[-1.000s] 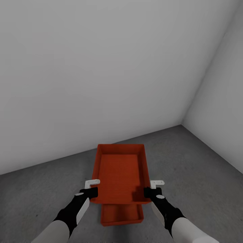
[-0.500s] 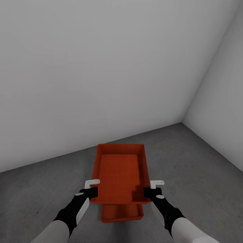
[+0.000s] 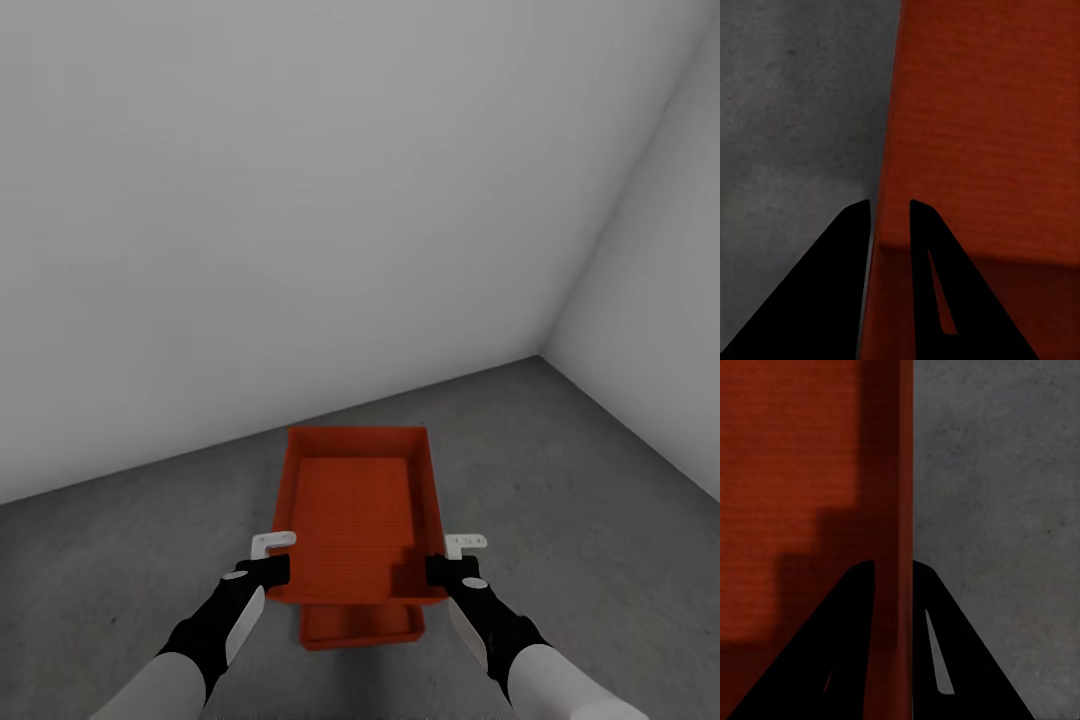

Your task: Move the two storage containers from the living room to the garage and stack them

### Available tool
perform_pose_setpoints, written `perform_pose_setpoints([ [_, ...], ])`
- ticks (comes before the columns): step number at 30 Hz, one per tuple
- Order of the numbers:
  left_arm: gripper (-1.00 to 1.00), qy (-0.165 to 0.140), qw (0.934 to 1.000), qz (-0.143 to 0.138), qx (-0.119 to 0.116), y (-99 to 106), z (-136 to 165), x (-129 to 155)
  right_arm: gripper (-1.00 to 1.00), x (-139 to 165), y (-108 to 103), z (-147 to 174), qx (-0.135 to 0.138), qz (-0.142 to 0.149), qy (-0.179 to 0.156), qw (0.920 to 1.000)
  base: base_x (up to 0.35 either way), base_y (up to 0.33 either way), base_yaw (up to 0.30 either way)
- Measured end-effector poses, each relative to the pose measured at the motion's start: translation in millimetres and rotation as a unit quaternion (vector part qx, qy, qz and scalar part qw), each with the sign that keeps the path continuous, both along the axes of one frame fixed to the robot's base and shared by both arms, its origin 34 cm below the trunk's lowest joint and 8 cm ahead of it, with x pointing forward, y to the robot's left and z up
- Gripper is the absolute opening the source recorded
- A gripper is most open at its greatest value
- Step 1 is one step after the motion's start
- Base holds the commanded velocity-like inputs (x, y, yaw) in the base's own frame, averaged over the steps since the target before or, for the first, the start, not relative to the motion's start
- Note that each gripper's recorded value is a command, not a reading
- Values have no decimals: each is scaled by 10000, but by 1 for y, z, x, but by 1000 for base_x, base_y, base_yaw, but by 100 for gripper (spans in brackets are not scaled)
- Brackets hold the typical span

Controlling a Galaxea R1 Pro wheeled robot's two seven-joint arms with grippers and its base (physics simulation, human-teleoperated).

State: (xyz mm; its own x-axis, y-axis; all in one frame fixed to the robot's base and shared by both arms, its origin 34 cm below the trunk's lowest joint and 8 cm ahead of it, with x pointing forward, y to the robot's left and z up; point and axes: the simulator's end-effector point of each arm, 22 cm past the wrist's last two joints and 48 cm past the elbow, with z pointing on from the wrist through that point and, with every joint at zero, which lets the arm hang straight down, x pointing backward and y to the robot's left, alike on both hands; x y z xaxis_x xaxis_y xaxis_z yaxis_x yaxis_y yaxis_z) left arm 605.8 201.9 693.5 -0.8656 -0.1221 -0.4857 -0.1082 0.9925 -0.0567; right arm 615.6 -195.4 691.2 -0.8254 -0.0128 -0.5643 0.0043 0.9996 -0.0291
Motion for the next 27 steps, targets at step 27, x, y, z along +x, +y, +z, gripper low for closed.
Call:
perform_pose_setpoints([
  [27,-100,83,10000,1,-1,0,-9,-6,-100,-6,0,-9,-1,1,86,10000,0,0,0],
])
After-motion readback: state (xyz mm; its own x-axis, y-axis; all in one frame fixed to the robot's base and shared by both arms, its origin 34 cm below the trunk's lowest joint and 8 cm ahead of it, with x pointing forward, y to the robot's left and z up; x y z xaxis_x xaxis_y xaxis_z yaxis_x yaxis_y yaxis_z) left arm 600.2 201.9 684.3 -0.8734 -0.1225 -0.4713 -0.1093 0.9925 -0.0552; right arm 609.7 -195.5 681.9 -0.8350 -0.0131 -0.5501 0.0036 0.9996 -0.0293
